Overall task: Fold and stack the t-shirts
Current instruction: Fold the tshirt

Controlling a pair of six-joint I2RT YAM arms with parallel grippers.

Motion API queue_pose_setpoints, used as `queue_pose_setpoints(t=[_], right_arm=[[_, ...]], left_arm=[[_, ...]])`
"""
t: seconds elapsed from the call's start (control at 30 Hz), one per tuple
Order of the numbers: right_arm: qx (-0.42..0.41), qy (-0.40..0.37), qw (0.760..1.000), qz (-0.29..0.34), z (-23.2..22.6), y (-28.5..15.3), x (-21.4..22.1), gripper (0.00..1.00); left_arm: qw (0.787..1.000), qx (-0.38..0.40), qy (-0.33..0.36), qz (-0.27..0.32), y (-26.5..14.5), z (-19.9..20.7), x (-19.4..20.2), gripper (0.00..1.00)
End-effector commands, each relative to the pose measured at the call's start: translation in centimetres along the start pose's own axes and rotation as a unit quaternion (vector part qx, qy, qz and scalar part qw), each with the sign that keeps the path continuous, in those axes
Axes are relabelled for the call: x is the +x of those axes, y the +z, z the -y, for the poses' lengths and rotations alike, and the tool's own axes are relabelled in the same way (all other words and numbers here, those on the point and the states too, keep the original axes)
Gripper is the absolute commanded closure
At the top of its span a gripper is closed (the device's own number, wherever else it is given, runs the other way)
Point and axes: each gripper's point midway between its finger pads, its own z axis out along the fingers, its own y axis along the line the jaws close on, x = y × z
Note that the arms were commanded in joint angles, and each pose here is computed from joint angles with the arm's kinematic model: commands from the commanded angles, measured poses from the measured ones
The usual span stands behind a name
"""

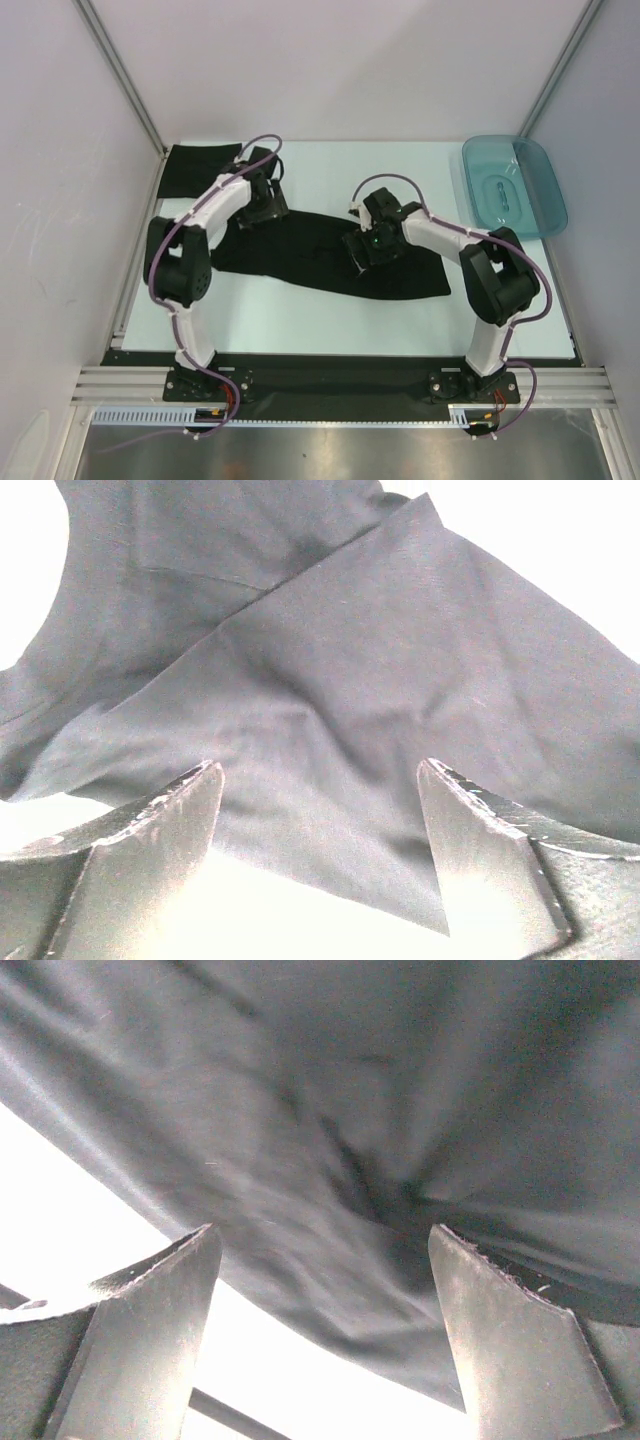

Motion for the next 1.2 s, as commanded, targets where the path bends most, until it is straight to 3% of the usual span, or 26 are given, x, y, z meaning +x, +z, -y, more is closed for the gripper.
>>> queue_pose_setpoints(t=[0.0, 0.17, 0.3, 0.57, 0.67, 0.77, 0.87, 1.17], right_arm=[[0.014, 0.030, 0.998, 0.050, 1.6, -4.3, -3.5, 0.09], [0.053, 0.073, 0.992, 0.086, 6.3, -6.6, -6.0, 0.07], [0.067, 0.089, 0.989, 0.093, 8.9, -7.2, -6.9, 0.07], [0.076, 0.129, 0.982, 0.111, 13.1, -7.4, -8.2, 0.10], [0.081, 0.133, 0.984, 0.091, 14.6, -6.7, -7.5, 0.12], [0.090, 0.161, 0.979, 0.083, 17.1, -6.3, -6.5, 0.17], [0.071, 0.195, 0.975, 0.084, 18.2, -5.6, -6.3, 0.26], [0.062, 0.222, 0.970, 0.075, 19.8, -3.3, -6.5, 0.30]], left_arm=[[0.998, 0.026, -0.011, 0.062, -6.1, -0.5, -2.7, 0.14], [0.997, 0.044, -0.041, 0.052, -8.2, -3.5, -0.9, 0.13], [0.995, 0.050, -0.074, 0.040, -8.8, -6.4, 1.4, 0.18], [0.975, 0.053, -0.210, -0.039, -5.0, -11.6, 7.5, 0.27], [0.968, 0.050, -0.243, -0.045, -3.7, -13.4, 7.5, 0.30], [0.966, 0.038, -0.252, -0.044, -2.6, -14.8, 6.8, 0.42], [0.964, 0.032, -0.259, -0.050, -2.0, -15.6, 6.7, 0.43], [0.955, 0.023, -0.285, -0.077, 0.4, -16.9, 7.8, 0.40]])
